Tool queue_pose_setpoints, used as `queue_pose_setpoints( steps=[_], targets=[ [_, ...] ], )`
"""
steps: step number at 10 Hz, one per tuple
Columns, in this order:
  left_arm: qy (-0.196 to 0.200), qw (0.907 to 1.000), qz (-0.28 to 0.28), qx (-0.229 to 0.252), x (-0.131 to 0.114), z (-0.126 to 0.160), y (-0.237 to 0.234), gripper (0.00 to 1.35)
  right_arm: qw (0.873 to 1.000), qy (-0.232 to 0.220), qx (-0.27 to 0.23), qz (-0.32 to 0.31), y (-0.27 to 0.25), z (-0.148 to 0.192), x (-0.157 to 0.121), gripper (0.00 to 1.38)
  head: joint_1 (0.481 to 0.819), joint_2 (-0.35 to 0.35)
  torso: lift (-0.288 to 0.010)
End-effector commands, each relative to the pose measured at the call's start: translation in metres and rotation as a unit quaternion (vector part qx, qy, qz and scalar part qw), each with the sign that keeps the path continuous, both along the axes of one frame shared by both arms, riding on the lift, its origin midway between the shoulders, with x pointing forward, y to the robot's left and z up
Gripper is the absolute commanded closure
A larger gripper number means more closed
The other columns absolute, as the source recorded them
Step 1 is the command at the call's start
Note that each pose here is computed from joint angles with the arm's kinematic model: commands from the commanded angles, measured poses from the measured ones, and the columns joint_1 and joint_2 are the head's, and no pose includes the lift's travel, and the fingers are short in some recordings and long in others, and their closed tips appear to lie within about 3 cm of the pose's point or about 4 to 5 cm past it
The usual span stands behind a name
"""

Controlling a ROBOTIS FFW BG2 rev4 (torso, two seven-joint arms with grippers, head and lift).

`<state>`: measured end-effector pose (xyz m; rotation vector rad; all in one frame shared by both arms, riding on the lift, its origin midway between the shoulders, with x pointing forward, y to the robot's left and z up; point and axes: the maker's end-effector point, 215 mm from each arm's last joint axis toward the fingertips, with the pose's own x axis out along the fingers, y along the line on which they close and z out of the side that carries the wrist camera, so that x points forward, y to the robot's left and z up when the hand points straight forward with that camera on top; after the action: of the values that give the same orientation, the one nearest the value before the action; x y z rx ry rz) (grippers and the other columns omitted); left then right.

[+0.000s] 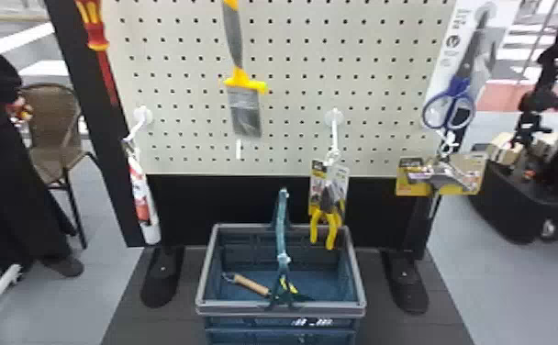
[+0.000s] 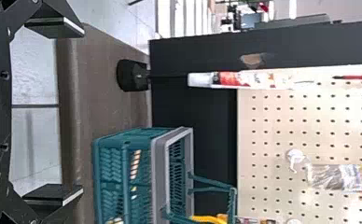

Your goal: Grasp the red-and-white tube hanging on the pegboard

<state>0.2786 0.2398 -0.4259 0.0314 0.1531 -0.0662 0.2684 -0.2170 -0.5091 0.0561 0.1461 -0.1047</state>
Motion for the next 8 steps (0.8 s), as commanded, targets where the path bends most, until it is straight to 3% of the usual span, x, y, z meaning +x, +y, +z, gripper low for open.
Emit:
queue_pose_setpoints(
  steps=[1,5,8],
  targets=[
    [-0.006,0.9999,-0.01,0.003,0.023,0.009,0.014,0.13,1.0,0.0,0.0,0.001,0.0,0.0,0.0,0.26,0.549,0.0,-0.1],
    [-0.033,0.9966,-0.054,0.052,0.087,0.035,0.038,0.13,1.0,0.0,0.001,0.0,0.001,0.0,0.0,0.26,0.549,0.0,-0.1],
    [-0.05,0.9944,-0.07,0.062,0.136,0.046,0.053,0.13,1.0,0.0,0.001,0.0,0.001,0.0,0.0,0.26,0.549,0.0,-0.1]
  ],
)
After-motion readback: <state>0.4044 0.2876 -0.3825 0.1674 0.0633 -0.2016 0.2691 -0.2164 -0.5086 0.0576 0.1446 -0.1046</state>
